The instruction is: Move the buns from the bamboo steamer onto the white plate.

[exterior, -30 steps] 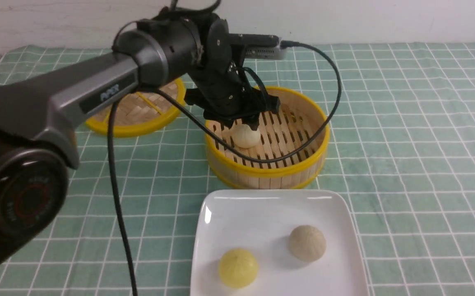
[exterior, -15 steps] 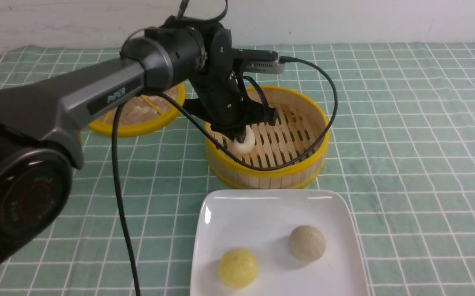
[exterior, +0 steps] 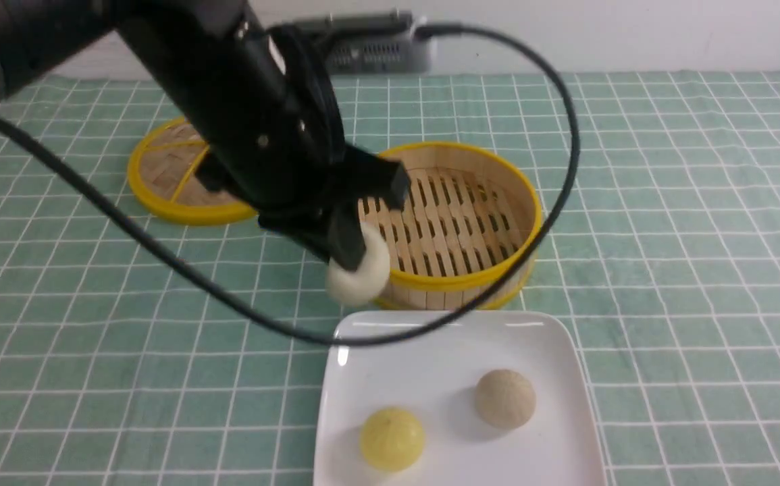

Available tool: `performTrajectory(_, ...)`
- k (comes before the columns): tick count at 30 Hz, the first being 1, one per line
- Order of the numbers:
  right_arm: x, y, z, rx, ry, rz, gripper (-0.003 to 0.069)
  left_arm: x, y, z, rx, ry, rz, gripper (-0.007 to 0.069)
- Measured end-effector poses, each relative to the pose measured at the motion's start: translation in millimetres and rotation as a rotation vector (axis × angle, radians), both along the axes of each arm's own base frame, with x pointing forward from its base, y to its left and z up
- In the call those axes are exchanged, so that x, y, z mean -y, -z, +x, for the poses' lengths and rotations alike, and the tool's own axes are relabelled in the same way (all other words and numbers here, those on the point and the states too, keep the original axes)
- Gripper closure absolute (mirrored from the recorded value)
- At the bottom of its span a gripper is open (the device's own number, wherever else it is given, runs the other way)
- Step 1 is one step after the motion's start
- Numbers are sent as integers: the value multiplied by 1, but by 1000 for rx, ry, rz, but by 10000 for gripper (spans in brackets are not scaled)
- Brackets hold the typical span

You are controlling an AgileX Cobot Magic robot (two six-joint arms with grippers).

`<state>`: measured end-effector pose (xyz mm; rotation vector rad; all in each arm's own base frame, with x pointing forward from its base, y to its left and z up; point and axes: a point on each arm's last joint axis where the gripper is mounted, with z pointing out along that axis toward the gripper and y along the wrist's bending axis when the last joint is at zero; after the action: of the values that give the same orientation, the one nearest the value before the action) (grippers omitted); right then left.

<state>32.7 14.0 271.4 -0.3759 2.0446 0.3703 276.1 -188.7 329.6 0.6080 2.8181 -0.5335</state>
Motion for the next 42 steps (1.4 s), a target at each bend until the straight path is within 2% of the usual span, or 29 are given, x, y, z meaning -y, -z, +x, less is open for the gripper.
performTrajectory(6,-1,1,1,14,-2,8,632,24,75,-8,-36,25,-45,586)
performTrajectory(11,-1,0,2,19,-2,10,624,43,101,-1,18,24,-58,550)
performTrajectory(14,-1,0,2,20,-2,11,622,48,111,6,39,7,-64,491)
performTrajectory(17,-1,0,2,21,-2,11,617,50,119,9,42,-1,-59,395)
performTrajectory(23,-1,-3,1,35,-3,20,615,51,119,10,40,-5,-61,224)
performTrajectory(27,-2,-14,3,112,-9,66,617,52,103,13,85,1,-81,176)
performTrajectory(31,-5,-25,5,229,-22,136,669,50,73,15,188,25,-96,164)
performTrajectory(34,-8,-29,9,320,-30,186,673,47,57,14,243,39,-98,167)
performTrajectory(42,-13,-19,15,393,-39,225,672,45,53,13,249,52,-84,242)
